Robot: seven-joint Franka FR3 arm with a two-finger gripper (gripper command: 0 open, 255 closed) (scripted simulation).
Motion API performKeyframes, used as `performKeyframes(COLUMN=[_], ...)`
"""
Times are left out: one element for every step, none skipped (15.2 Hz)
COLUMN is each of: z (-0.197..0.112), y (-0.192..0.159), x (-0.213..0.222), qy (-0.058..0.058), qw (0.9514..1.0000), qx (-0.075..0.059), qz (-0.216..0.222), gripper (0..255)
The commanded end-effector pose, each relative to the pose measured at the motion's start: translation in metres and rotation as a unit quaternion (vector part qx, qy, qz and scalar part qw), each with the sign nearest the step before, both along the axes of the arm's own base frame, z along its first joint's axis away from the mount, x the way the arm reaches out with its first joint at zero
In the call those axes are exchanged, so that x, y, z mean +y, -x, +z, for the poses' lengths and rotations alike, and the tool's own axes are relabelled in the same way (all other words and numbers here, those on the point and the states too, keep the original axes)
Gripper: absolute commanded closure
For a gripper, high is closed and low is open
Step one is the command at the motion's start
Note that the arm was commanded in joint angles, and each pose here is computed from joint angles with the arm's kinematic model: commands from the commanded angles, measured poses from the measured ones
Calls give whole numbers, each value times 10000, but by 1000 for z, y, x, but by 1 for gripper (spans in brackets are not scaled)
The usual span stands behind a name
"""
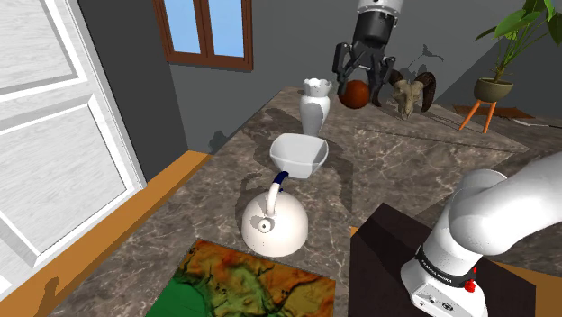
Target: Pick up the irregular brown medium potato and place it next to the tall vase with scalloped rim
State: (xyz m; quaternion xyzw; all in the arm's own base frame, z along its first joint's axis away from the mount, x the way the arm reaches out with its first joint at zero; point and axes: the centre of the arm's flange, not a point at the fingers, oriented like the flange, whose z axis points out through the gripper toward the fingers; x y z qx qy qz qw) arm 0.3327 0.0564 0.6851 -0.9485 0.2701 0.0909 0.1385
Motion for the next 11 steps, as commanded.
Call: performKeyframes(z=[-1,-1,-1,-1,-1,-1,-1,-1,-1,-1,-1], y=[-11,-17,-23,-28,-34,-40,-46,-52,-58,-63,-69], x=[-25,-37,-48,-60,-72,-84,-96,-108,-119,-131,-143], qy=[2,2,2,2,2,2,2,2,2,2,2], qw=[10000,10000,10000,10000,10000,10000,10000,10000,10000,10000,10000], qx=[1,1,1,1,1,1,1,1,1,1,1], qz=[5,5,5,5,5,5,5,5,5,5,5], gripper=[255,255,255,255,255,255,255,255,255,255,255])
